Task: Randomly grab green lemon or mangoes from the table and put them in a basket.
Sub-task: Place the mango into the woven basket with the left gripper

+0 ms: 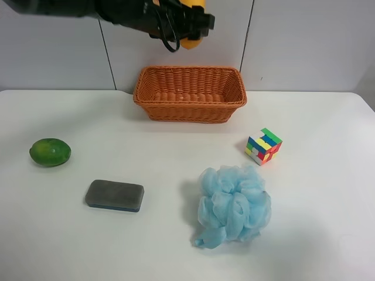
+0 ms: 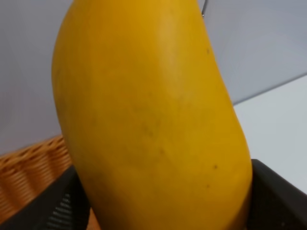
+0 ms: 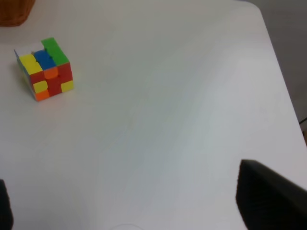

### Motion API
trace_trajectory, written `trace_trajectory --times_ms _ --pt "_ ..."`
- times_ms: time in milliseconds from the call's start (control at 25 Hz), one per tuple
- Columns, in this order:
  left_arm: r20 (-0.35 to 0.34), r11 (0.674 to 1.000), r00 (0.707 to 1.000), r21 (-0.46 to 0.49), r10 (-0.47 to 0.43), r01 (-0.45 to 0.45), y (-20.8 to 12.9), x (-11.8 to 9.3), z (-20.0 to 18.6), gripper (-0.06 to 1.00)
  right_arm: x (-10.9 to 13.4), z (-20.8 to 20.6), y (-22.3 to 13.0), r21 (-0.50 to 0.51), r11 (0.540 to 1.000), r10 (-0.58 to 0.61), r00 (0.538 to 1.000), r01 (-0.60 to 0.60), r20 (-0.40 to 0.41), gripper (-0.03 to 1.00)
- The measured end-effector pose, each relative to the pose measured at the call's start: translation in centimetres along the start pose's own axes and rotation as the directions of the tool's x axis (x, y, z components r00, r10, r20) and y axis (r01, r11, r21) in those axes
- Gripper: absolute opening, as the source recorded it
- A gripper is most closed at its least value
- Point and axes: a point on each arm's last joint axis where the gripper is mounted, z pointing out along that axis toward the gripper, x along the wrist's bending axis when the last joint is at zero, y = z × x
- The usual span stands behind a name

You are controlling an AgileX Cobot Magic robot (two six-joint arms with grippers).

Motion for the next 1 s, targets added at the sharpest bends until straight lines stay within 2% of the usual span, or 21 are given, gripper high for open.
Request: trace_trajectory --times_ms 160,360,800,920,960,1000 --pt "0.001 0.999 0.999 -0.01 0.039 -0.039 -4.3 0.6 3.8 0.62 0.0 0.0 0.0 0.0 1.0 0.0 1.0 0.0 0.0 0.92" --pt "-0.005 0.996 0.998 0.068 0.063 -0.062 -8.6 1.1 6.2 0.62 0.0 0.0 0.0 0.0 1.0 0.0 1.0 0.0 0.0 0.92" --pt "-0.006 0.995 0.998 0.069 0.066 -0.065 -8.9 1.2 6.4 0.62 0.0 0.0 0.0 0.0 1.0 0.0 1.0 0.0 0.0 0.92" --pt "-0.012 0.995 0.999 0.089 0.043 -0.041 -9.1 1.3 6.4 0.62 0.0 0.0 0.0 0.0 1.0 0.0 1.0 0.0 0.0 0.92" --pt "-0.013 0.995 0.999 0.094 0.039 -0.038 -9.2 1.3 6.4 0.63 0.0 0.0 0.0 0.0 1.0 0.0 1.0 0.0 0.0 0.92" --pt "-0.013 0.995 0.999 0.095 0.039 -0.038 -9.2 1.3 6.4 0.68 0.0 0.0 0.0 0.0 1.0 0.0 1.0 0.0 0.0 0.92"
